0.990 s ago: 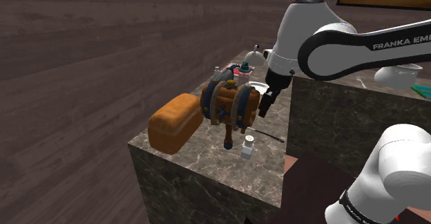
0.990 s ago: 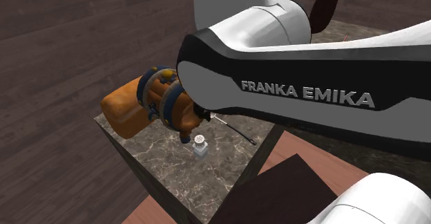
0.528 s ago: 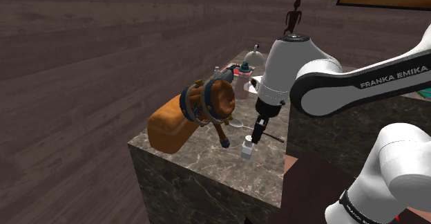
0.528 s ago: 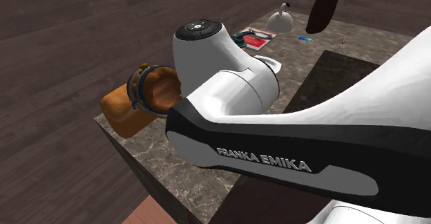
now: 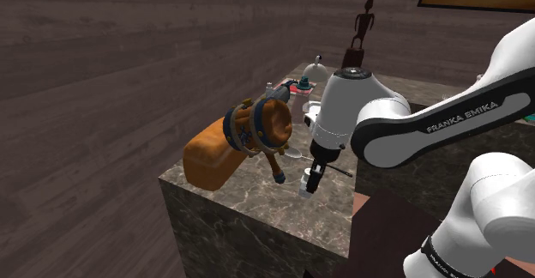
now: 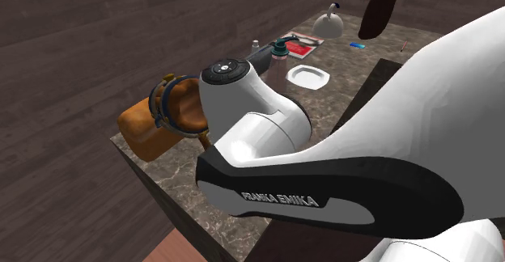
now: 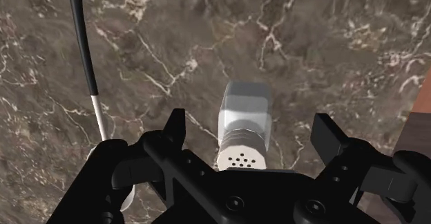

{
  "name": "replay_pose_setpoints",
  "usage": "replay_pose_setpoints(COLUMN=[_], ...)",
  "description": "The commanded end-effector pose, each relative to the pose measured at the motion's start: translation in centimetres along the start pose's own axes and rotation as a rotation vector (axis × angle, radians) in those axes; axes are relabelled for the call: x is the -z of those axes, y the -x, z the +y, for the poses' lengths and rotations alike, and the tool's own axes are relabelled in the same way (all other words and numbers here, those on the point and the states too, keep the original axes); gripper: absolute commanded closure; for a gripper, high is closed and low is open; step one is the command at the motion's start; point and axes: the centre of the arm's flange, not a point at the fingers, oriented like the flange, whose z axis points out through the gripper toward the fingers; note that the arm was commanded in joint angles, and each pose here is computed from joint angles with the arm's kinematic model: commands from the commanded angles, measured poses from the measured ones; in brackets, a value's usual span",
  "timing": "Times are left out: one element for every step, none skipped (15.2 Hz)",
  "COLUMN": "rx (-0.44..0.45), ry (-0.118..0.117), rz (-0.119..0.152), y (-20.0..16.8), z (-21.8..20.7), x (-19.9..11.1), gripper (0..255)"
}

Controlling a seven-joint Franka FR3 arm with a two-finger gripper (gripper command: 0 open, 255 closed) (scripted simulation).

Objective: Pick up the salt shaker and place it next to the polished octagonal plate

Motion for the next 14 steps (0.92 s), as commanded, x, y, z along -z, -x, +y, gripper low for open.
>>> replay_pose_setpoints(rx=[0.000, 0.000, 0.000, 0.000, 0.000, 0.000, 0.000, 0.000, 0.000, 0.000, 0.000, 0.000, 0.000, 0.000], ry=[0.000, 0.000, 0.000, 0.000, 0.000, 0.000, 0.000, 0.000, 0.000, 0.000, 0.000, 0.000, 0.000, 0.000], rz=[0.001, 0.001, 0.001, 0.001, 0.001, 0.001, 0.001, 0.001, 0.001, 0.001, 0.001, 0.001, 0.001, 0.001], y=[-0.09, -0.09, -0.09, -0.09, -0.09, -0.09, -0.09, -0.09, -0.09, -0.09, -0.09, -0.09, -0.08, -0.09], z=[0.05, 0.05, 0.05, 0.05, 0.05, 0.05, 0.05, 0.05, 0.05, 0.05, 0.05, 0.05, 0.05, 0.05], x=[-1.42, -1.42, -1.42, -1.42, -1.42, -1.42, -1.42, -1.42, -1.42, -1.42, -1.42, -1.42, -1.42, -1.42], gripper=[0, 0, 0, 0, 0, 0, 0, 0, 0, 255, 255, 255, 255, 255])
